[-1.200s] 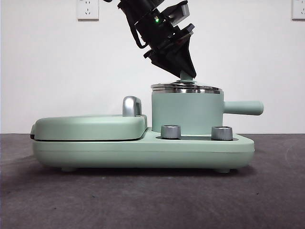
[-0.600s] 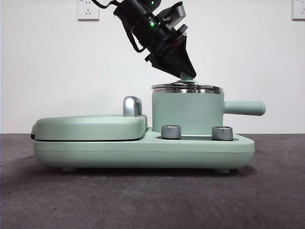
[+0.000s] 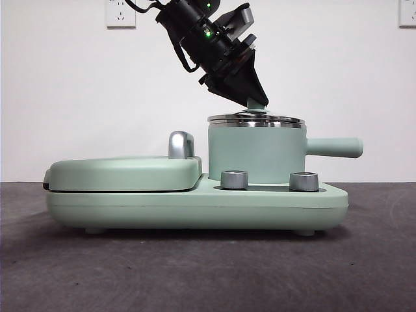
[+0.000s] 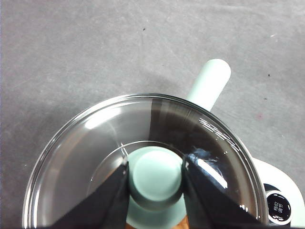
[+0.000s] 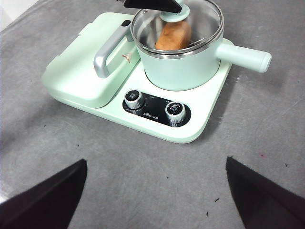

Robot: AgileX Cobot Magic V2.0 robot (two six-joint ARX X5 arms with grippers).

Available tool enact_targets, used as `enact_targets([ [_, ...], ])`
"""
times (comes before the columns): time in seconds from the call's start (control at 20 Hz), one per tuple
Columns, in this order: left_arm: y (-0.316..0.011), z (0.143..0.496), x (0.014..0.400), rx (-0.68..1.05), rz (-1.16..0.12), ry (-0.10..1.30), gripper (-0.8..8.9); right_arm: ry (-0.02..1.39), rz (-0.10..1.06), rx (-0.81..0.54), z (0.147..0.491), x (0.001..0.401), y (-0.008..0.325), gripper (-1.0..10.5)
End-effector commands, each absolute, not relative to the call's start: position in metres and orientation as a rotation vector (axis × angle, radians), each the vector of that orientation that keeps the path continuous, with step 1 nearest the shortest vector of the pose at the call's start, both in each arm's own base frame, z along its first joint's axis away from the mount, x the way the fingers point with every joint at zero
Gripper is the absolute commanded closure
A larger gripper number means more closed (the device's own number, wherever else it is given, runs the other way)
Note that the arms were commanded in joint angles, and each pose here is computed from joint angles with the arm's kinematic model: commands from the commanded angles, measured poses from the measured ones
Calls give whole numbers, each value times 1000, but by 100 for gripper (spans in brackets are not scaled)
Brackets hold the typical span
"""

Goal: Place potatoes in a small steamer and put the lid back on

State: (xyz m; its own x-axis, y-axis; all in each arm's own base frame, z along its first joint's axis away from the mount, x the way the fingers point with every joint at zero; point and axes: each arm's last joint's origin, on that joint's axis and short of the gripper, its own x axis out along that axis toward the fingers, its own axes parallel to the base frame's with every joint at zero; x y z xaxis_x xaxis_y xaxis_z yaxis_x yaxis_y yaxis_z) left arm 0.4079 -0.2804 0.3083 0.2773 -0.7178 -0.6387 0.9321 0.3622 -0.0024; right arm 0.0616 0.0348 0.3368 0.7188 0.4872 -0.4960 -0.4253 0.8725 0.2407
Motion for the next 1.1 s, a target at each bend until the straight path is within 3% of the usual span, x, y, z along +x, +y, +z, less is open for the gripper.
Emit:
enact_targets([
  [0.05,-295,298,399,424,-1191,658,799,572,510,130,339,62,35,483],
  [0.4,-275,347,386,417,-1159,536,799,572,512,131,339,62,35,483],
  [0.85,-276,353,389,418,-1148,468,799,572,511,131,339,62,35,483],
  [1.1,-278,343,394,441,-1111,496,799,572,511,131,339,62,35,483],
])
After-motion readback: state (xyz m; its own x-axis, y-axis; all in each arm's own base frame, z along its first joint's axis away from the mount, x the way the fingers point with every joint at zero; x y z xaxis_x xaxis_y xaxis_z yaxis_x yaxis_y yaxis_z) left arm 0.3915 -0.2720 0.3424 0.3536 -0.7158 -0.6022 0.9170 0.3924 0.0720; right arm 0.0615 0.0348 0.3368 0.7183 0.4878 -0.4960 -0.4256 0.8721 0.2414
